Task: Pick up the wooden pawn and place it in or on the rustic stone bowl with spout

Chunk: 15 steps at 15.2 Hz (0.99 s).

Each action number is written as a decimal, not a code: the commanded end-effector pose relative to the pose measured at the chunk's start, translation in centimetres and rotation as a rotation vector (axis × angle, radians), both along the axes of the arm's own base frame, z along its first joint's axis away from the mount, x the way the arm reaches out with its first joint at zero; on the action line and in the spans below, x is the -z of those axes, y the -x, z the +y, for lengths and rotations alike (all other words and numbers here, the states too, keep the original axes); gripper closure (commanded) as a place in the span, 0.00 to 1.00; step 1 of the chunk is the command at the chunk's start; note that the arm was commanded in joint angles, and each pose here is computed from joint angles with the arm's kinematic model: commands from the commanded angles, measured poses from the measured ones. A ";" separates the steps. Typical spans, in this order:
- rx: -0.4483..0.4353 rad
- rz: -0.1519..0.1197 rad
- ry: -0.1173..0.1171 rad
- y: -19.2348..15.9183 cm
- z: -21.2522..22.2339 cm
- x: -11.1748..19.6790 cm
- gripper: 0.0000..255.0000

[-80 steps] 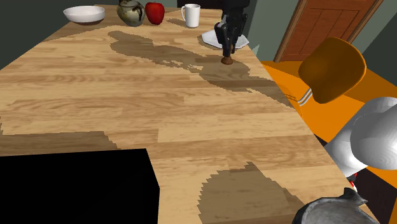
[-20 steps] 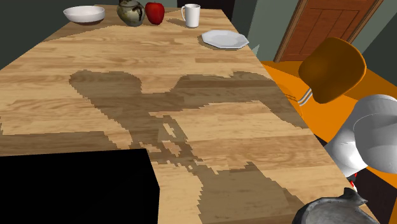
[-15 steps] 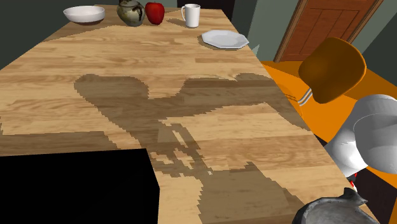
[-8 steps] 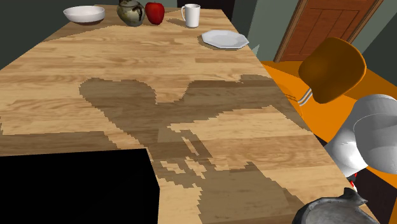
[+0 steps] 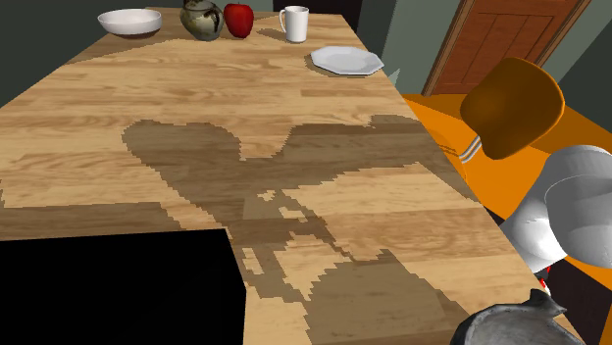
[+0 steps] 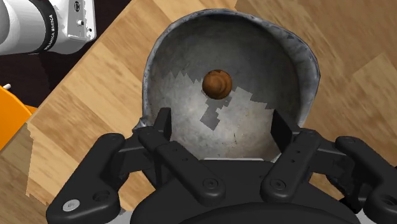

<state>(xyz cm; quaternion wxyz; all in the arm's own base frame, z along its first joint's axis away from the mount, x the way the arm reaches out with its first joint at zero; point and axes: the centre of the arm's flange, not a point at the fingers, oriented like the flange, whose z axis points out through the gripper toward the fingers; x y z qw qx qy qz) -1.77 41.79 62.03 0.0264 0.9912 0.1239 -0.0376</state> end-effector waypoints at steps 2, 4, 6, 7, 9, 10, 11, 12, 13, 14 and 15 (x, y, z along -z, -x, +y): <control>0.000 0.000 0.000 0.0 0.0 0.0 0.00; 0.000 0.000 0.000 -0.1 0.1 -1.3 0.00; 0.000 0.000 0.000 -0.3 0.2 -3.9 0.00; 0.000 0.000 0.000 -0.3 0.3 -5.0 0.00; 0.000 0.000 0.000 -0.3 0.3 -5.0 0.00; 0.000 0.000 0.000 -0.3 0.3 -5.0 0.00; 0.000 0.000 0.000 -0.3 0.3 -5.0 0.00; 0.000 0.000 0.000 -0.3 0.3 -5.0 0.00; 0.000 0.000 0.000 -0.3 0.3 -5.0 0.00; 0.000 0.000 0.000 -0.3 0.3 -5.0 0.00; 0.000 0.000 0.000 -0.3 0.3 -5.0 0.00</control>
